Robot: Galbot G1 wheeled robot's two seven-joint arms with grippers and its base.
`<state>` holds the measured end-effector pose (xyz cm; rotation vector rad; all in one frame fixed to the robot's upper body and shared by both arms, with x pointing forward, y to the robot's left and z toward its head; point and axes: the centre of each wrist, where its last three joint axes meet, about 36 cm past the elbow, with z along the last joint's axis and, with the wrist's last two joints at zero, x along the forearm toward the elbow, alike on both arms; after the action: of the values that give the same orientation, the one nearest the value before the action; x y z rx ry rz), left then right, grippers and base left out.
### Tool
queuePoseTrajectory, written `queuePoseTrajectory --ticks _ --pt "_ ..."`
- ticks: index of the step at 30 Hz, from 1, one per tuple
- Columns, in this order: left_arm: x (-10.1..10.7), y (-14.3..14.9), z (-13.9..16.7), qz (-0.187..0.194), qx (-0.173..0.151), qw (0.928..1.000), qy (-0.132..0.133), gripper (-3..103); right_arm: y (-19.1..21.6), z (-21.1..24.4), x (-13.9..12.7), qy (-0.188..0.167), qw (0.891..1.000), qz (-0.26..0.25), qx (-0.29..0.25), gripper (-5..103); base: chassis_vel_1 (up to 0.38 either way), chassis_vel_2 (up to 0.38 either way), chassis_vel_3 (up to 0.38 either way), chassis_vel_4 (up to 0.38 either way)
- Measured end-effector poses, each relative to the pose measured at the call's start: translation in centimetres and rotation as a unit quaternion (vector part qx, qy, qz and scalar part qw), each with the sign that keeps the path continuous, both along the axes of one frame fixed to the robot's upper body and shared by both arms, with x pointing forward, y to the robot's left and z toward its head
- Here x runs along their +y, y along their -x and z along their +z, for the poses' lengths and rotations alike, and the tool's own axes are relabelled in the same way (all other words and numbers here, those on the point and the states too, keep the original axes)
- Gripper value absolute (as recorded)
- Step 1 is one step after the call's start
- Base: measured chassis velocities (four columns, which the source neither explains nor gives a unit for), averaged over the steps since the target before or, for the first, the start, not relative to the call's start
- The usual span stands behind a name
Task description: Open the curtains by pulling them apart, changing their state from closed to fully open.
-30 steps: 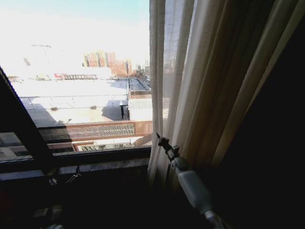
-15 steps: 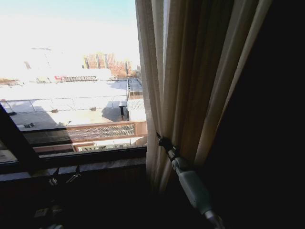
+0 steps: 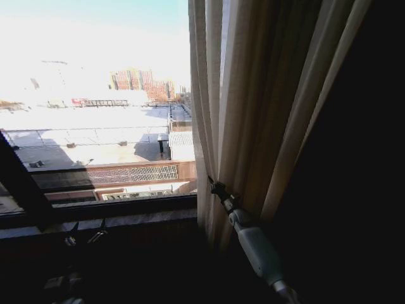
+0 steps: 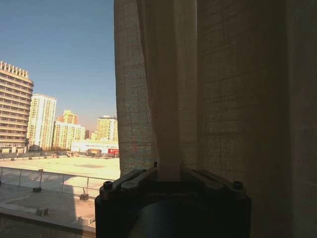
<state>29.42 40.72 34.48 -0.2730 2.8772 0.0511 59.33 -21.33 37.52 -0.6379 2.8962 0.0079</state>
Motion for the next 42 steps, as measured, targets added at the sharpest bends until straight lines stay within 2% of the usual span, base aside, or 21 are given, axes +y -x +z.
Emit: queuePoseTrajectory --ticks 13,22,30,36,40,42 --pt "0.0 0.0 0.0 0.000 0.000 1.0000 0.000 100 -0.2 0.0 0.0 0.003 1.000 0.001 -0.009 0 -0.165 -0.163 0.163 0.165" --pt "0.0 0.0 0.0 -0.001 0.000 1.0000 0.000 100 -1.1 -0.3 -0.4 0.056 0.998 0.001 -0.012 0 -0.060 -0.079 0.081 0.081" --pt "0.0 0.0 0.0 0.000 0.000 1.0000 0.000 100 -2.5 -0.6 -1.0 0.076 0.997 -0.012 0.000 0 0.012 0.020 -0.009 -0.015" --pt "0.0 0.0 0.0 0.000 0.000 1.0000 0.000 100 -4.4 0.2 -3.0 0.073 0.994 -0.073 0.020 0 0.000 0.000 0.000 0.000" --pt "0.0 0.0 0.0 0.000 0.000 1.0000 0.000 100 -5.0 1.6 -5.7 0.073 0.986 -0.144 0.032 0 0.000 0.000 0.000 0.000" --pt "0.0 0.0 0.0 0.000 0.000 1.0000 0.000 100 -5.0 1.8 -6.5 0.073 0.984 -0.159 0.033 0 0.000 0.000 0.000 0.000"
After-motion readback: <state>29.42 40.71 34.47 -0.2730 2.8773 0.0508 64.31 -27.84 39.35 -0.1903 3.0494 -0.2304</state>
